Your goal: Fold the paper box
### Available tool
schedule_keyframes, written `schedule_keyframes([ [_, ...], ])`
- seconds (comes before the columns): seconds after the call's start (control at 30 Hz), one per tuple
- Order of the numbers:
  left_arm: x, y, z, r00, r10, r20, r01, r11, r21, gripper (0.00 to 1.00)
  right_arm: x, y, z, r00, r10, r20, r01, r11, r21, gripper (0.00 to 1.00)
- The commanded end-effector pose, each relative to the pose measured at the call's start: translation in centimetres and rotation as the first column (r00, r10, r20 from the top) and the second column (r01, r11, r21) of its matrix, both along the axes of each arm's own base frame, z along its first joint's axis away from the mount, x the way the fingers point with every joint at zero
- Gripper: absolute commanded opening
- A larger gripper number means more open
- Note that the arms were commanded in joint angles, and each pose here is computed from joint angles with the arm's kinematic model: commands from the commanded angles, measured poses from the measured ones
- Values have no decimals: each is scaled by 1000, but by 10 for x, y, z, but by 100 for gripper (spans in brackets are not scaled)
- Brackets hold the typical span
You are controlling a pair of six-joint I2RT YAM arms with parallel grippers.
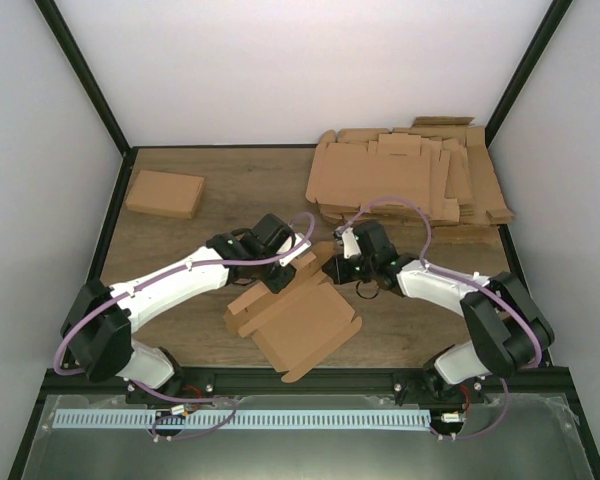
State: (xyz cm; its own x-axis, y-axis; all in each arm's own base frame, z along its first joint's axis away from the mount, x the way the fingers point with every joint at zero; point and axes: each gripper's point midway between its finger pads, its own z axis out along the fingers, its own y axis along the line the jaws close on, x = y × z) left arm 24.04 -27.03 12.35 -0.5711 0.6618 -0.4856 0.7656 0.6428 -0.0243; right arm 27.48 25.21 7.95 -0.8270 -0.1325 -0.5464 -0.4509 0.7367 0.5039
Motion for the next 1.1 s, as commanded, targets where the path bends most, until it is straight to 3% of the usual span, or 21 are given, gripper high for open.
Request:
schedule_keyframes([
  [0.0,-3,-2,-3,1000,-24,-7,25,1000,19,33,14,-6,11,997,-62,50,61,998,31,8],
  [0.3,-3,0,-4,1000,-22,-2,22,999,27,33,8,-12,-8,993,-112,-29,115,987,111,13],
  [0.63,-2,0,-3,1000,-25,4,25,999,28,33,21,-15,-32,980,-190,-67,195,977,84,21],
  [1.07,-3,-2,-3,999,-34,4,34,999,21,33,26,-11,-53,980,-175,-91,180,982,54,26],
])
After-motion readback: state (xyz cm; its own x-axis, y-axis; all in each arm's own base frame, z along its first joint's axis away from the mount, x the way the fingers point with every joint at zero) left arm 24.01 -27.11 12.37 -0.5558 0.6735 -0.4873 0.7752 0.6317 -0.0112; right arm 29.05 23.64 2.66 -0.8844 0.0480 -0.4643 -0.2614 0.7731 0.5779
